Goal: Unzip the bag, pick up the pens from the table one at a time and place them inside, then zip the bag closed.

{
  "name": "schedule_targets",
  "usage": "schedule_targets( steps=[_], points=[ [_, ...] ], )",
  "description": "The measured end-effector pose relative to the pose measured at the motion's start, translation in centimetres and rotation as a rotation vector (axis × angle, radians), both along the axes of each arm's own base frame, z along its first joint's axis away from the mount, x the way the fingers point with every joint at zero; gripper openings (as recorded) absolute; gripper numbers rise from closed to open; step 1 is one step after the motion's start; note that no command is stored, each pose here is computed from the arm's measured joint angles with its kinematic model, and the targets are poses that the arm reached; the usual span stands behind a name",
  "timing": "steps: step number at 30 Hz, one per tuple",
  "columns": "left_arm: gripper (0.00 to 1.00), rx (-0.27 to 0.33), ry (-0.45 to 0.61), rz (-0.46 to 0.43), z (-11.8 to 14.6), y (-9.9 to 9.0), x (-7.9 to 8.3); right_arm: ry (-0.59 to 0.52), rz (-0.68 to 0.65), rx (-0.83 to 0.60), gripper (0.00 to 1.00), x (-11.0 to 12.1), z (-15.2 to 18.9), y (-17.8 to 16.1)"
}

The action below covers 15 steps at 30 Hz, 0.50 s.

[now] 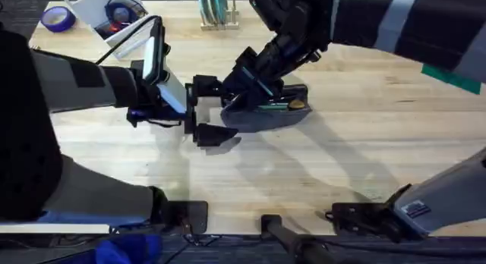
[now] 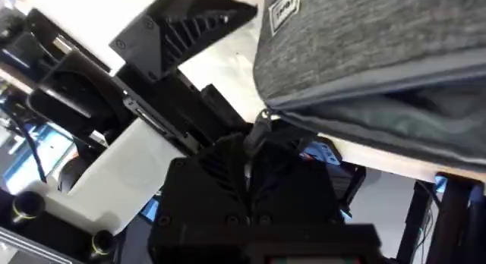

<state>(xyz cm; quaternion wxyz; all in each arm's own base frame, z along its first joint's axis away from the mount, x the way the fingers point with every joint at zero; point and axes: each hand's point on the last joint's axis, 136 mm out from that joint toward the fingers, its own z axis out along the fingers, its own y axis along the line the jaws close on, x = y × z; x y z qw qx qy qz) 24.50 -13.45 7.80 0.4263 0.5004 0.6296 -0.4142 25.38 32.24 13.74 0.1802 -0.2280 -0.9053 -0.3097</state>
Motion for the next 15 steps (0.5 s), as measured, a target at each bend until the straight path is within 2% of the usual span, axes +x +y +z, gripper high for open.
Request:
schedule_targets(
  steps=[8, 15],
  points=[
    [0.997, -0.025, 0.028, 0.024, 0.5, 1.1, -1.2, 0.0, 0.0, 0.0, 0.031, 0.0, 0.0, 0.0],
    [0.997, -0.012, -0.041, 0.027, 1.3, 1.5, -1.2, 0.0, 0.0, 0.0, 0.031, 0.0, 0.0, 0.0]
  ],
)
